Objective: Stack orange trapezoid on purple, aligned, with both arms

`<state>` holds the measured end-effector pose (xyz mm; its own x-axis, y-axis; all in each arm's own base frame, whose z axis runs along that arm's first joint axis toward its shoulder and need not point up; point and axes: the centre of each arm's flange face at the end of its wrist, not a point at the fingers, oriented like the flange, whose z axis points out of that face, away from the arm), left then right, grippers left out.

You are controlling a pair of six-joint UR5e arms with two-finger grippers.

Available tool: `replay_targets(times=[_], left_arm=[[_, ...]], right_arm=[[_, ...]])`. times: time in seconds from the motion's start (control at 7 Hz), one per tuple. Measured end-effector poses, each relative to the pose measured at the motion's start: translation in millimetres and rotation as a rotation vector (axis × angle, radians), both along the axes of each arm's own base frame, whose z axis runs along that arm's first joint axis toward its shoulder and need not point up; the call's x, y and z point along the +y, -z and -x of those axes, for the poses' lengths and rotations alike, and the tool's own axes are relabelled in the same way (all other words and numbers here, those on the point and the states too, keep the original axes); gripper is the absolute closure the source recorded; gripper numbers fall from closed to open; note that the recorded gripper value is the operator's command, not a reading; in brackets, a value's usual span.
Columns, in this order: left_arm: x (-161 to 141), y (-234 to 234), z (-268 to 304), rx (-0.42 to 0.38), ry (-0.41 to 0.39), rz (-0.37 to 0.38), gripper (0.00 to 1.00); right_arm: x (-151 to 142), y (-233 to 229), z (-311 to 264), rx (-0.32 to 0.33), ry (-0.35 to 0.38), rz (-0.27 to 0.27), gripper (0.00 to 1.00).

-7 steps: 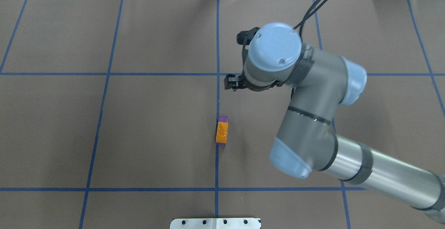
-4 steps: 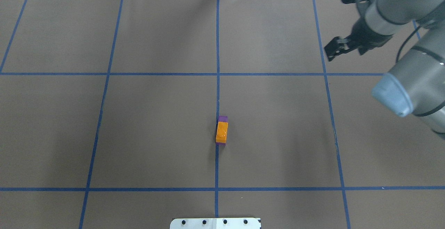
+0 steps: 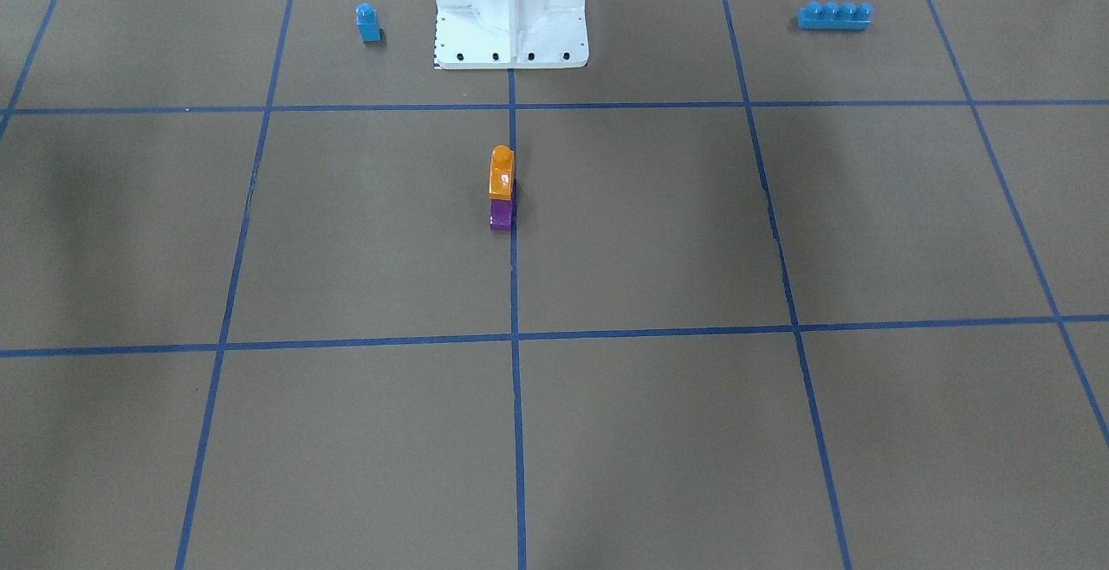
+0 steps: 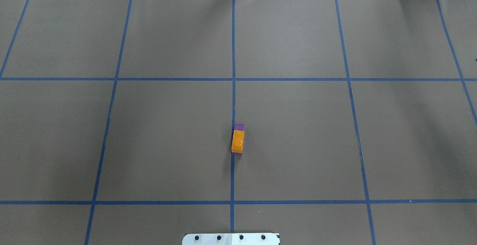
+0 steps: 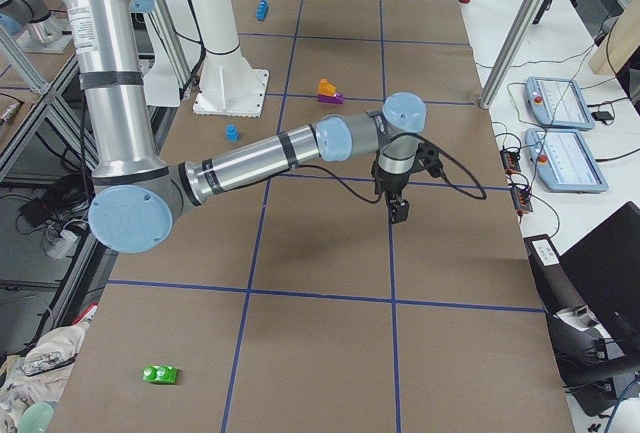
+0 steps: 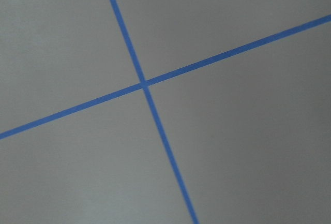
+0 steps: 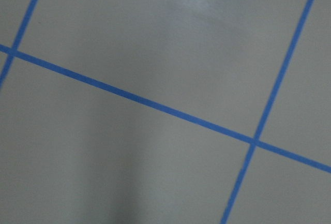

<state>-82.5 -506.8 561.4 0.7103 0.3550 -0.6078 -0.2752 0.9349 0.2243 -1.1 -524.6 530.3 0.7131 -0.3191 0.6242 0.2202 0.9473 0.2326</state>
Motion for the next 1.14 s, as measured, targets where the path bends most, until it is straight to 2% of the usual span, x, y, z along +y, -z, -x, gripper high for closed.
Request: replay_targets(times=[0.29, 0.43, 0.71, 1.14], left_arm=[[0.5, -6.6, 13.8, 0.001, 0.006, -0.011, 0.0], [-1.6, -19.6, 14.7, 0.006, 0.011, -0.011, 0.0], [14.9, -57.7, 9.6, 0.068, 0.023, -0.053, 0.0], [24.0, -62.4, 4.6, 0.136, 0.062, -0.067, 0.0]], right_arm=[[43.5, -53.4, -44.0, -0.004, -0.047, 0.056, 0.0], [59.4, -68.1, -49.6, -0.006, -0.064, 0.055, 0.0], [69.4, -73.6, -52.1, -0.012, -0.114, 0.058, 0.0], [70.0, -74.2, -52.4, -0.014, -0.131, 0.065, 0.0]])
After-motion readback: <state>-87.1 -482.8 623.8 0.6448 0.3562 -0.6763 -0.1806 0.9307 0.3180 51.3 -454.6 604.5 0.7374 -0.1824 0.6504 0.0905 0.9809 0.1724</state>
